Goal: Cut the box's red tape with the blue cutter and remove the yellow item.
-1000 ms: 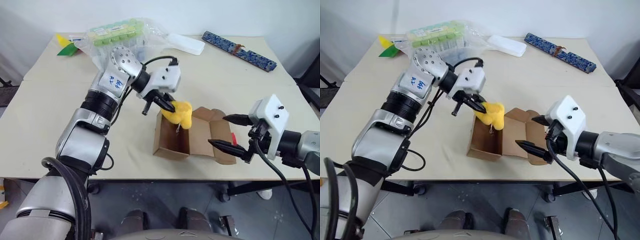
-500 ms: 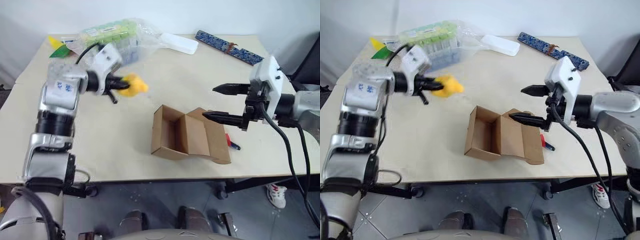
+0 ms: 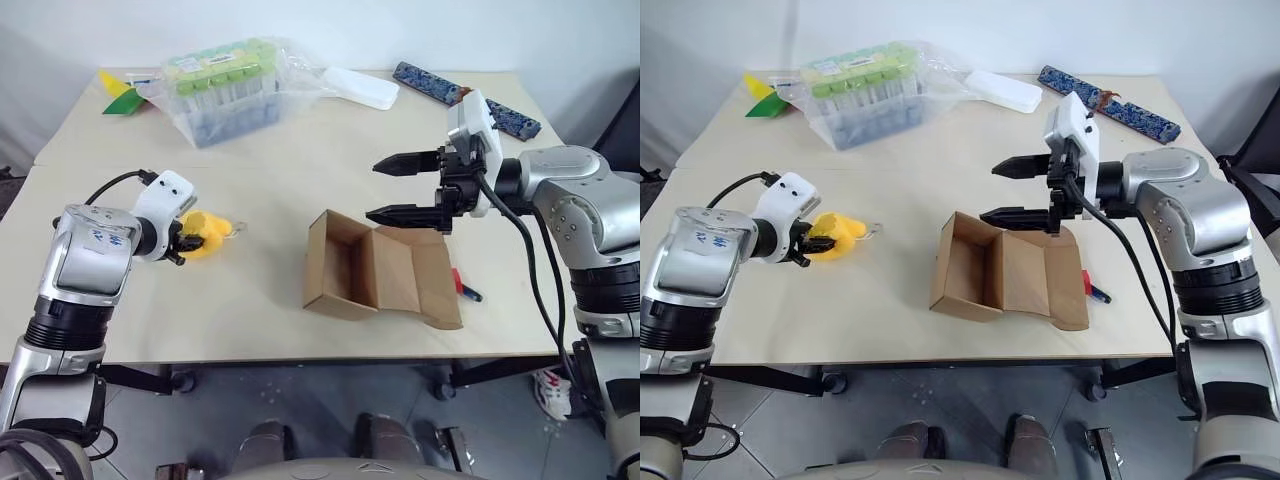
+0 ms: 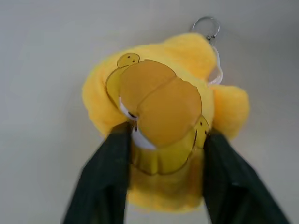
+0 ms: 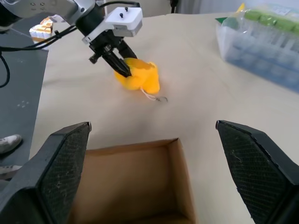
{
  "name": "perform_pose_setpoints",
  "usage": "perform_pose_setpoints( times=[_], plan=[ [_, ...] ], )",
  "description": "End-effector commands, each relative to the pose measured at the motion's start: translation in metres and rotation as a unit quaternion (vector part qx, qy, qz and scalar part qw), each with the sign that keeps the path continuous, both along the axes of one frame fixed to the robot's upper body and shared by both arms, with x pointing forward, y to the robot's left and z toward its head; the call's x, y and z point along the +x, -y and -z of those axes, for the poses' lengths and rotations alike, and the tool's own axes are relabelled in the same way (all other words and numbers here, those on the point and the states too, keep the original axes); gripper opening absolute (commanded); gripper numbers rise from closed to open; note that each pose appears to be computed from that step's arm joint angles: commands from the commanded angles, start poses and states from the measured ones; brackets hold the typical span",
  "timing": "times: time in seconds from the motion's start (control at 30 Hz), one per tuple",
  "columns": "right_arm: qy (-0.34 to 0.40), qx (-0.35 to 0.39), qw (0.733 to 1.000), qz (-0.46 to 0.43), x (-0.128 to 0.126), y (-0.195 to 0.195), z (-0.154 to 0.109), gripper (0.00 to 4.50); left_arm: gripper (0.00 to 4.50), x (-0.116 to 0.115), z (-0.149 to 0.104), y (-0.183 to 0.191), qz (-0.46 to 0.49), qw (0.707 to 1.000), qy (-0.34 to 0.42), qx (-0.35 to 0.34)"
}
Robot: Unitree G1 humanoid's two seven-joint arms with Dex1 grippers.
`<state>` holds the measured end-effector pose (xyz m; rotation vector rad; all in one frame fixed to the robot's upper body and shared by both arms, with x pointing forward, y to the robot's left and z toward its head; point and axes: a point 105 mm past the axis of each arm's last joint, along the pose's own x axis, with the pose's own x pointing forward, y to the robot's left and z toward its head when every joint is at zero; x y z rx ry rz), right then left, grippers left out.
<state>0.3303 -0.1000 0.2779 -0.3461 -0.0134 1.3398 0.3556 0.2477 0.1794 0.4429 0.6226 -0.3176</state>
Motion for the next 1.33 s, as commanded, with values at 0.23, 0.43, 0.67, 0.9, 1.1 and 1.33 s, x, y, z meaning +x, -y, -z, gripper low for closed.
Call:
perform_pose_setpoints(
  times=[0.23, 0.43, 0.67, 0.9, 1.1, 1.33],
  plan=[
    [0.034, -0.013, 0.999, -0.002, -0.004, 0.012, -0.016, 4.50, 4.49, -0.019, -0.051, 0.001, 0.015, 0.996, 0.086, -0.036],
    [0.043, -0.006, 0.999, 0.017, 0.000, 0.025, -0.025, 4.50, 4.49, -0.041, -0.078, 0.013, 0.109, 0.975, 0.179, -0.074],
    [0.058, 0.000, 0.997, 0.052, 0.009, 0.039, -0.033, 4.50, 4.49, -0.073, -0.082, 0.036, 0.211, 0.931, 0.237, -0.179],
    [0.048, -0.007, 0.994, 0.094, 0.008, 0.055, -0.019, 4.50, 4.49, -0.109, -0.047, 0.056, 0.335, 0.910, 0.164, -0.181],
    [0.035, -0.034, 0.982, 0.183, 0.000, 0.104, 0.015, 4.50, 4.49, -0.123, -0.019, 0.025, 0.324, 0.913, 0.126, -0.215],
    [0.016, 0.000, 0.959, 0.282, -0.011, 0.158, 0.044, 4.50, 4.49, -0.110, -0.013, 0.004, 0.299, 0.910, 0.176, -0.227]
  ],
)
